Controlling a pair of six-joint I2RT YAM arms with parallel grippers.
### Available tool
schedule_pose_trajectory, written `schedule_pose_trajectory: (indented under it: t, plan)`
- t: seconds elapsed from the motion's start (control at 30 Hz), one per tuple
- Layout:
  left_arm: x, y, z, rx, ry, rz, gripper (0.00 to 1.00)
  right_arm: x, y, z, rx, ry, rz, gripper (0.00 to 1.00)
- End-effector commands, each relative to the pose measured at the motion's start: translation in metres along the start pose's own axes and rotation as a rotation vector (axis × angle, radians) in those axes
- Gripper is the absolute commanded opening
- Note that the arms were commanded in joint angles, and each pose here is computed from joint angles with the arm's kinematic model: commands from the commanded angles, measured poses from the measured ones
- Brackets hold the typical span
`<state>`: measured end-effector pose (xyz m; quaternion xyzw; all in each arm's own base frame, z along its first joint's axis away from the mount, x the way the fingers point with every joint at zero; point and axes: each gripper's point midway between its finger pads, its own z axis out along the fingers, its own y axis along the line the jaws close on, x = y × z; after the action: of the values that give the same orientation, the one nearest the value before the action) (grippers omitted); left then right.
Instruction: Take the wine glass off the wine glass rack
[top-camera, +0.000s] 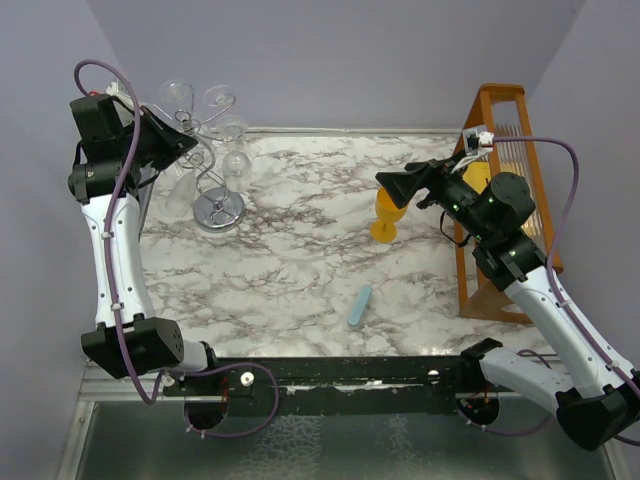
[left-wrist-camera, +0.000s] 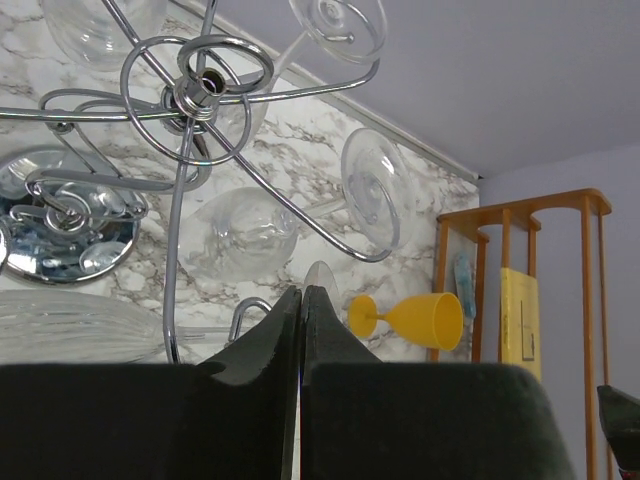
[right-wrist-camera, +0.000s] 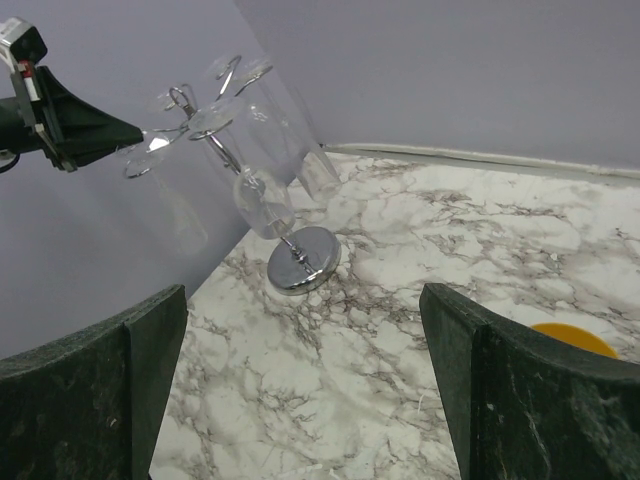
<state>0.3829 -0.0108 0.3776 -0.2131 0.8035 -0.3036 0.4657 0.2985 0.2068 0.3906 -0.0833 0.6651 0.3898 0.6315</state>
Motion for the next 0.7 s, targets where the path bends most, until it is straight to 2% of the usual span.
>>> schedule_pose_trajectory:
  t: [0.0, 0.67]
  plan:
    - [-0.007, -0.024, -0.02, 0.079, -0.052, 0.012, 0.0, -0.008, 0.005, 0.0, -0.011, -0.023, -0.01, 1.0]
    - [-0.021, -0.004, -0.034, -0.018, -0.167, -0.054, 0.0, -0.012, 0.007, -0.004, -0.009, -0.03, -0.014, 1.0]
